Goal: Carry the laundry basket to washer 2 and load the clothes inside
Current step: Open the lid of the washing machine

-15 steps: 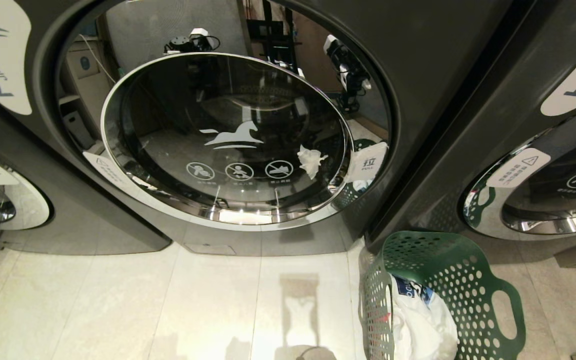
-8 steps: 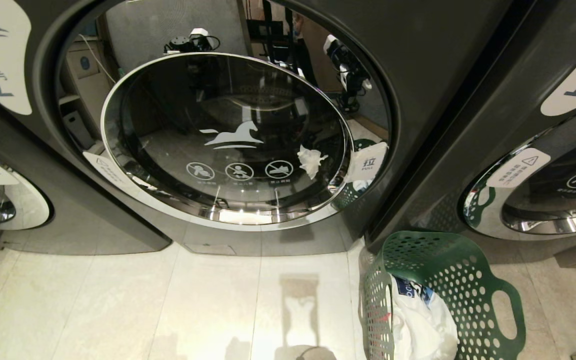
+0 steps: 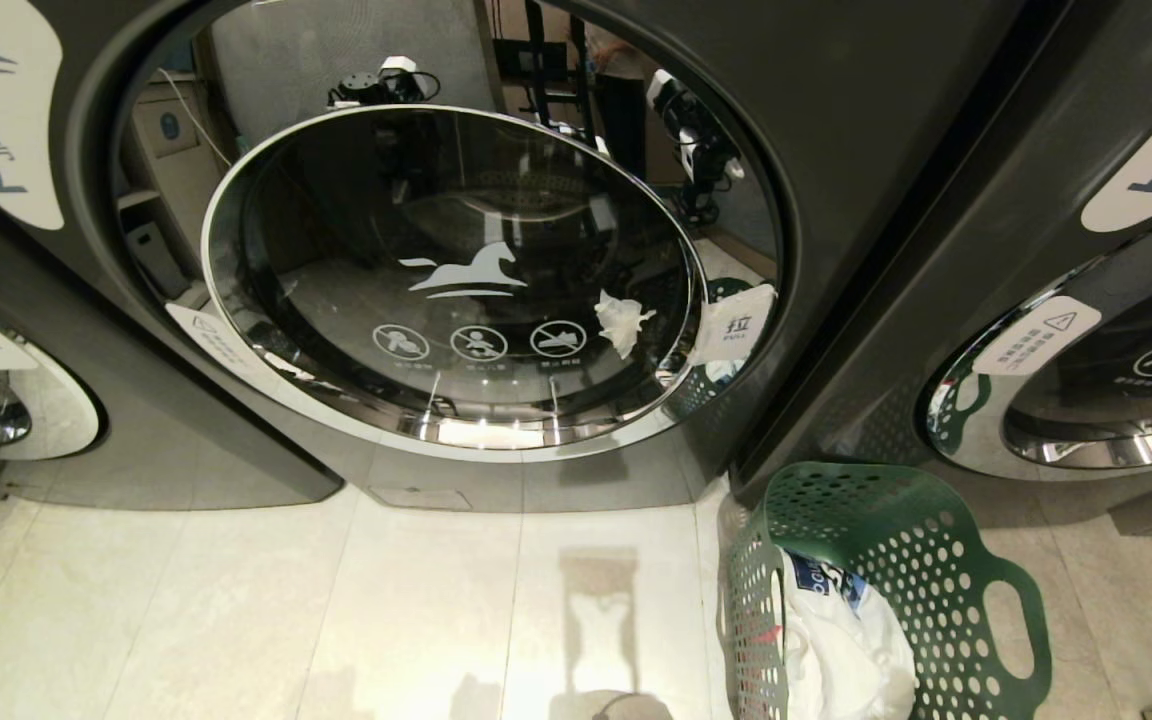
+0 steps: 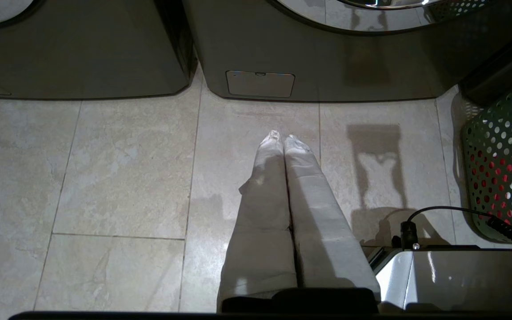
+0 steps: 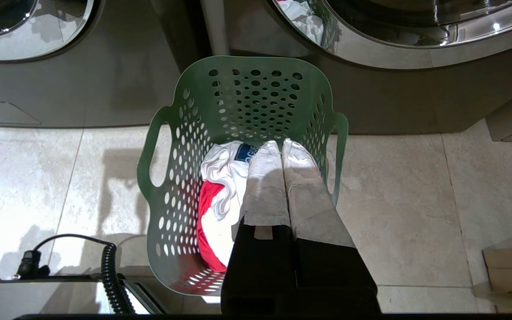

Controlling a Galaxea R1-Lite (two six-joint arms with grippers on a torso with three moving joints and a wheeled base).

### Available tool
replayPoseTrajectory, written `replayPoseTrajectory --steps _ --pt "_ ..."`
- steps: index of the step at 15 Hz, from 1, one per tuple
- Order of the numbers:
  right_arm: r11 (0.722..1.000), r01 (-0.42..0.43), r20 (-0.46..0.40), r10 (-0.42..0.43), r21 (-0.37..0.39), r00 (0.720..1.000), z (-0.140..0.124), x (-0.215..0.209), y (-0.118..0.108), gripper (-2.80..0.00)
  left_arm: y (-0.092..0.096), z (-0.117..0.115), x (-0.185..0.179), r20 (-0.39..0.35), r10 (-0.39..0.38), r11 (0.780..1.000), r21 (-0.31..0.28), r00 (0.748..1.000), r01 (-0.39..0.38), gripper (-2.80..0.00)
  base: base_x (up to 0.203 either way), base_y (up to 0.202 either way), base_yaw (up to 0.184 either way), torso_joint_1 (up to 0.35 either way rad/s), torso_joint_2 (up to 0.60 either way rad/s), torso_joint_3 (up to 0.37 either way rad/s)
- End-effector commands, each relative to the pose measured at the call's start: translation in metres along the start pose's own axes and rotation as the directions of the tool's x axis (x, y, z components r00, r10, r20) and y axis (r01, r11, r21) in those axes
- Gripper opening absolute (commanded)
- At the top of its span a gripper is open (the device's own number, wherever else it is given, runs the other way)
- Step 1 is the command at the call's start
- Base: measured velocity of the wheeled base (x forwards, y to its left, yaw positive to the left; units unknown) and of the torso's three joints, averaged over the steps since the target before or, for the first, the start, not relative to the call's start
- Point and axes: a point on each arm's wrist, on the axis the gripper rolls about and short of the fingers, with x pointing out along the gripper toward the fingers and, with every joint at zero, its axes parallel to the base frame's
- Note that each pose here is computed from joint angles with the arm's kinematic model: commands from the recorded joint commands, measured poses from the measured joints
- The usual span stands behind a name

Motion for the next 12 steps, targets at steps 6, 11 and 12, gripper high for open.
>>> replayPoseTrajectory --steps 6,11,12 --pt "1.0 -0.001 -0.001 0.001 0.0 1.0 0.0001 0.0001 0.0 -2.8 0.0 0.0 0.0001 -0.002 0.0 1.0 0.0 1.0 0.0 -2.8 0.0 0.0 0.0 0.0 0.0 0.0" --pt "1.0 -0.001 -0.001 0.001 0.0 1.0 0.0001 0.0001 0.0 -2.8 0.0 0.0 0.0001 -0.002 0.0 1.0 0.0 1.0 0.0 -2.8 0.0 0.0 0.0 0.0 0.0 0.0" --pt "1.0 0.0 -0.001 0.0 0.0 1.0 0.0001 0.0001 0.0 -2.8 0.0 0.0 0.0001 -0.002 0.0 1.0 0.0 1.0 0.0 -2.8 0.0 0.0 0.0 0.0 0.0 0.0"
